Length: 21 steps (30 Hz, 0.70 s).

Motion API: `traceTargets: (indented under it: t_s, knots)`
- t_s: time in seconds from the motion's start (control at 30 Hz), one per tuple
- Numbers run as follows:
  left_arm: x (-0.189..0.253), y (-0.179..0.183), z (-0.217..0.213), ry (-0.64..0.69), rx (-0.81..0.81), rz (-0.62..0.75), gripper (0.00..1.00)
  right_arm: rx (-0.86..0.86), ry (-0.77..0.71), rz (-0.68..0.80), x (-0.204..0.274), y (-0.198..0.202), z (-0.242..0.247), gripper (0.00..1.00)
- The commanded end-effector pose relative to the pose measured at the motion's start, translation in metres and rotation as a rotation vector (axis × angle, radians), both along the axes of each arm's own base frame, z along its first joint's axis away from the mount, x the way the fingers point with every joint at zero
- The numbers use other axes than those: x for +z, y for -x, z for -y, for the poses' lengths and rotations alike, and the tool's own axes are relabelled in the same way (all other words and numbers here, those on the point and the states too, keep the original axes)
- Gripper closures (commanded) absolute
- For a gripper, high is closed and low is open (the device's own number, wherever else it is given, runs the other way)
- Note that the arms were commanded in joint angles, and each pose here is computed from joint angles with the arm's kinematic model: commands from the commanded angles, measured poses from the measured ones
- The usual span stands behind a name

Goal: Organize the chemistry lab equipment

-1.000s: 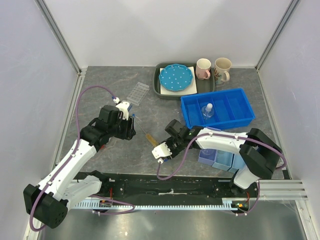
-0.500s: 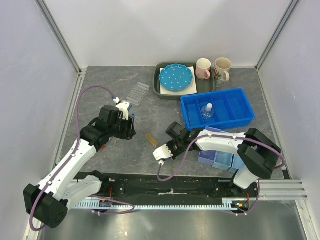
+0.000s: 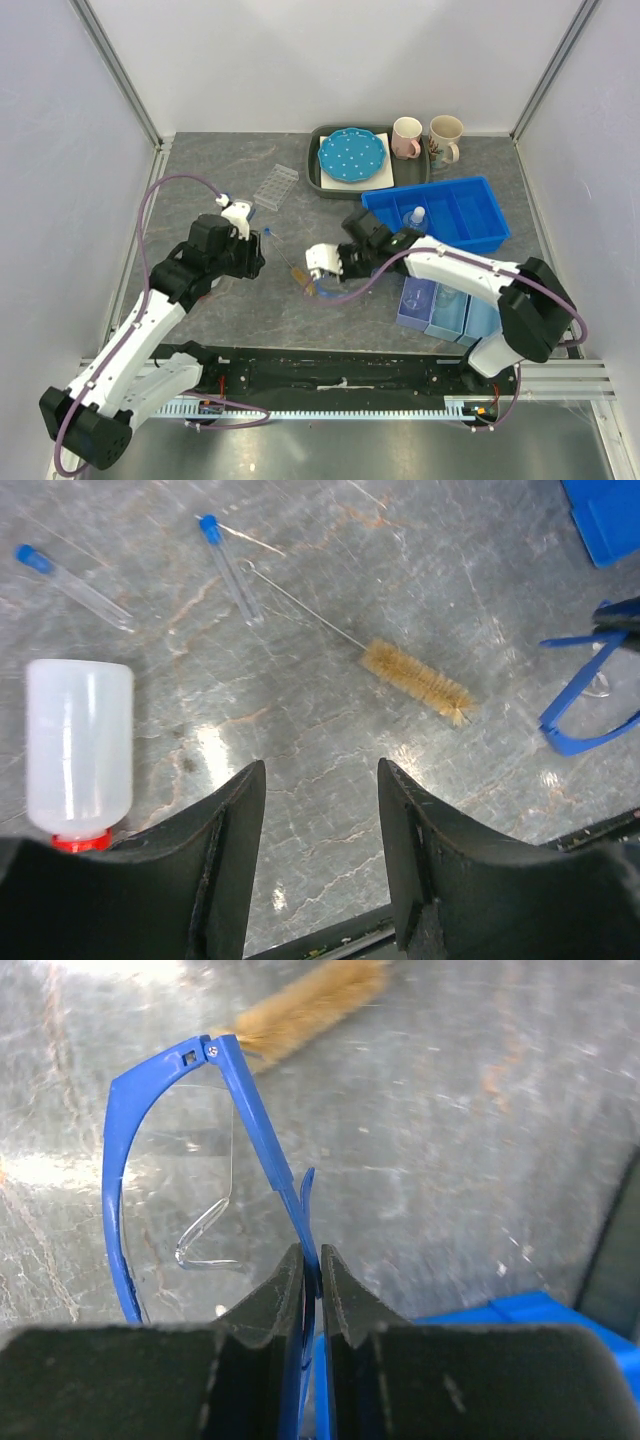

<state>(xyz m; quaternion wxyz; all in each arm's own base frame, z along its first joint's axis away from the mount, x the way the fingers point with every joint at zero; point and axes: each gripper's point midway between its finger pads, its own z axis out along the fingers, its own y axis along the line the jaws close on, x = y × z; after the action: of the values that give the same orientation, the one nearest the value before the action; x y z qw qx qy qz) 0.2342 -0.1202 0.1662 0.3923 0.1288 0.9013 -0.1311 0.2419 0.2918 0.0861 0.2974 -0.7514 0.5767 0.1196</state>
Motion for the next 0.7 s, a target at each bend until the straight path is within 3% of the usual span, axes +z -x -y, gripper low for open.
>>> traceTargets:
  t_s: [0.0, 0.23, 0.4, 0.53, 0.67]
  knots:
    - [0.027, -0.010, -0.014, 0.024, 0.104, 0.122, 0.44, -0.137, -0.154, -0.051, 0.063, -0.018, 0.004, 0.84]
    - [0.035, -0.009, -0.018, 0.029, 0.121, 0.162, 0.43, -0.452, -0.313, -0.057, 0.121, -0.088, 0.060, 0.84]
    - [0.034, -0.009, -0.016, 0.030, 0.108, 0.156, 0.43, -0.759, -0.405, -0.052, 0.141, -0.146, 0.147, 0.84]
    - [0.035, -0.009, -0.015, 0.033, 0.099, 0.156, 0.43, -0.975, -0.460, -0.073, 0.139, -0.175, 0.217, 0.84]
    - [0.032, -0.009, -0.013, 0.032, 0.093, 0.148, 0.43, -1.154, -0.459, -0.108, 0.107, -0.196, 0.282, 0.84]
